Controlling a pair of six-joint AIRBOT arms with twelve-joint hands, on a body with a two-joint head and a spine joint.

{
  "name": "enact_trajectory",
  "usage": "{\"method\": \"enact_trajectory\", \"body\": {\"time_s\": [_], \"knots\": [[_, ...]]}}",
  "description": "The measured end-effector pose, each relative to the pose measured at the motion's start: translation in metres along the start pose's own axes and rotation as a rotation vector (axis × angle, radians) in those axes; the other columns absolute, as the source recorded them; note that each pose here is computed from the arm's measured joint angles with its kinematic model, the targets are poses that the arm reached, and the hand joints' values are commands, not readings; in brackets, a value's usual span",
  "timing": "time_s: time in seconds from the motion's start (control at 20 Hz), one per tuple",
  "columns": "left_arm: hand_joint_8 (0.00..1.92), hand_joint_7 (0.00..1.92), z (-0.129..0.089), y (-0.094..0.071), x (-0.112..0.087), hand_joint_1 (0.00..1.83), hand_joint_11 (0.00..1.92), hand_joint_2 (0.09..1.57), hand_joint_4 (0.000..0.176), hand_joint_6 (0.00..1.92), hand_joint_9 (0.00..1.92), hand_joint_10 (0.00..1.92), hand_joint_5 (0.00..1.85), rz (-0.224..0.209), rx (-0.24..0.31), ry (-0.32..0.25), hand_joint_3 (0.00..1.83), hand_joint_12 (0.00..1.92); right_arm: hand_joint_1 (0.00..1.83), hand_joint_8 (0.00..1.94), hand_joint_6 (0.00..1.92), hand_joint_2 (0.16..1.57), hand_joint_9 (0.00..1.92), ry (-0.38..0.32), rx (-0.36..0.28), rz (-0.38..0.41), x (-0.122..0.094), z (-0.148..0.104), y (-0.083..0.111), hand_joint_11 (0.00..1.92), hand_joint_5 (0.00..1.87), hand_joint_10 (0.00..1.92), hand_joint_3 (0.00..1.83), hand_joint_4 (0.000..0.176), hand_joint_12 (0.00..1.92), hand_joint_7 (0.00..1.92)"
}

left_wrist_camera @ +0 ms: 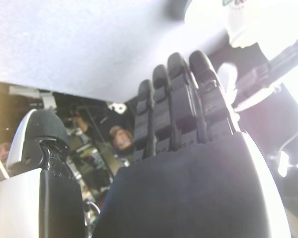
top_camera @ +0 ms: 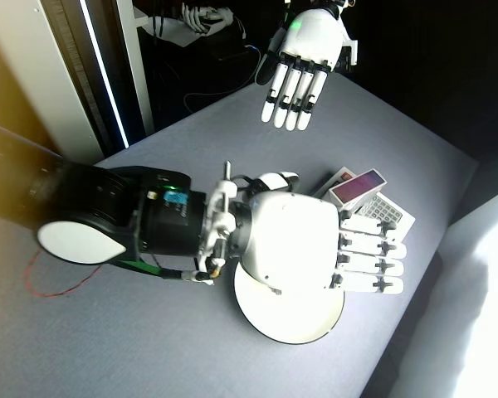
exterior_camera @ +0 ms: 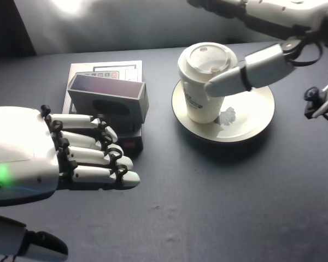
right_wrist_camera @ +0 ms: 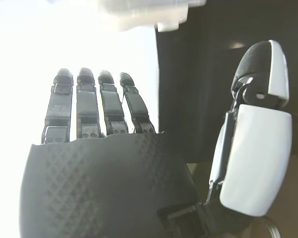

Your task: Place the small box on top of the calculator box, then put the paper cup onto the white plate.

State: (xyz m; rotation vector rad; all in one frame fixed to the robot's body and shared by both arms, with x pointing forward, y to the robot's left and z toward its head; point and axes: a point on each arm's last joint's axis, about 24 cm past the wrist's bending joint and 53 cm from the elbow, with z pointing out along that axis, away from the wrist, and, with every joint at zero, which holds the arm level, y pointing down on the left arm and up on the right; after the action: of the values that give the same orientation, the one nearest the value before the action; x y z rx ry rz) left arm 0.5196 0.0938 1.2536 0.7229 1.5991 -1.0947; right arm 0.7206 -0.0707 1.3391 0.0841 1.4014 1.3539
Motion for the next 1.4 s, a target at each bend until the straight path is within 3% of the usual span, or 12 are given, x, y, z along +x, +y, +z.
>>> {"method": "enact_trajectory", "body": {"time_s": [0.2,0.55,0.7,0.75,0.8,0.85,0.95,1.1,1.2,1.25,1.3,1.4], "knots": [[0.01,0.42,0.002,0.0,-0.005,0.37,0.0,1.23,0.0,0.0,0.41,0.01,0.33,0.0,0.001,-0.015,0.01,0.75,0.6,0.0,0.0,0.89,0.01,0.004,-0.017,-0.012,-0.017,-0.02,0.013,0.05,0.0,0.0,0.03,0.0,0.02,0.0],[0.05,0.82,0.006,0.003,-0.014,0.29,0.17,1.37,0.0,0.04,0.73,0.08,0.7,0.011,0.001,-0.039,0.0,1.11,0.61,0.03,0.04,0.99,0.43,0.031,-0.03,-0.119,-0.037,-0.071,0.031,0.0,0.39,0.08,0.0,0.0,1.24,0.46],[0.06,0.9,0.006,0.004,-0.014,0.29,0.22,1.4,0.0,0.05,0.81,0.13,0.78,0.007,0.0,-0.039,0.0,1.19,0.63,0.04,0.04,0.99,0.55,0.033,-0.028,-0.137,-0.047,-0.09,0.036,0.06,0.53,0.1,0.0,0.0,1.3,0.61],[0.2,1.01,0.006,0.004,-0.014,0.27,0.31,1.47,0.0,0.12,0.85,0.4,0.94,0.004,-0.001,-0.039,0.0,1.28,0.69,0.2,0.08,1.05,0.65,0.044,-0.032,-0.158,-0.046,-0.096,0.038,0.2,0.76,0.6,0.0,0.0,1.44,0.85],[1.54,0.8,0.006,0.004,-0.014,0.34,0.48,1.5,0.0,1.45,0.68,1.62,0.82,0.003,-0.001,-0.037,0.0,1.79,0.7,1.38,1.29,1.19,0.81,0.05,-0.041,-0.173,-0.045,-0.098,0.04,0.49,0.88,1.46,0.01,0.0,1.76,0.91],[1.85,0.8,0.006,0.004,-0.013,0.35,0.55,1.53,0.0,1.83,0.73,1.86,0.78,0.001,-0.001,-0.037,0.0,1.9,0.7,1.83,1.79,1.25,0.9,0.052,-0.054,-0.178,-0.044,-0.098,0.043,0.68,0.9,1.83,0.01,0.0,1.89,0.97],[1.92,0.95,0.006,0.003,-0.014,0.49,0.81,1.52,0.0,1.92,0.93,1.92,0.9,-0.006,0.0,-0.039,0.0,1.92,0.72,1.94,1.92,1.36,1.27,0.071,-0.078,-0.175,-0.037,-0.098,0.049,1.16,1.1,1.92,0.02,0.0,1.92,1.23],[1.92,1.35,0.006,0.004,-0.014,0.62,1.22,1.47,0.0,1.92,1.36,1.92,1.26,-0.011,-0.004,-0.04,0.0,1.92,0.71,1.94,1.92,1.43,1.52,0.1,-0.1,-0.183,-0.026,-0.098,0.057,1.48,1.32,1.92,0.0,0.008,1.92,1.46],[1.92,1.61,0.006,0.004,-0.015,0.89,1.6,1.41,0.131,1.92,1.66,1.92,1.47,-0.017,-0.003,-0.044,0.0,1.92,0.84,1.94,1.92,1.46,1.62,0.102,-0.121,-0.183,-0.025,-0.101,0.063,1.64,1.42,1.92,0.0,0.049,1.92,1.56],[1.92,1.64,0.006,0.004,-0.016,0.9,1.67,1.41,0.153,1.92,1.69,1.92,1.49,-0.02,-0.003,-0.046,0.0,1.92,0.89,1.94,1.92,1.44,1.63,0.102,-0.122,-0.185,-0.025,-0.101,0.063,1.66,1.43,1.92,0.0,0.127,1.92,1.56],[1.92,1.65,0.006,0.004,-0.016,0.96,1.7,1.39,0.158,1.92,1.7,1.92,1.51,-0.021,-0.003,-0.047,0.0,1.92,0.95,1.94,1.92,1.43,1.64,0.104,-0.12,-0.189,-0.025,-0.101,0.062,1.69,1.44,1.92,0.0,0.166,1.92,1.57],[1.92,1.69,0.006,0.004,-0.017,1.01,1.74,1.39,0.175,1.92,1.74,1.92,1.54,-0.021,-0.003,-0.049,0.0,1.92,0.95,1.94,1.92,1.44,1.65,0.11,-0.121,-0.199,-0.023,-0.101,0.063,1.74,1.46,1.92,0.0,0.176,1.92,1.58]]}}
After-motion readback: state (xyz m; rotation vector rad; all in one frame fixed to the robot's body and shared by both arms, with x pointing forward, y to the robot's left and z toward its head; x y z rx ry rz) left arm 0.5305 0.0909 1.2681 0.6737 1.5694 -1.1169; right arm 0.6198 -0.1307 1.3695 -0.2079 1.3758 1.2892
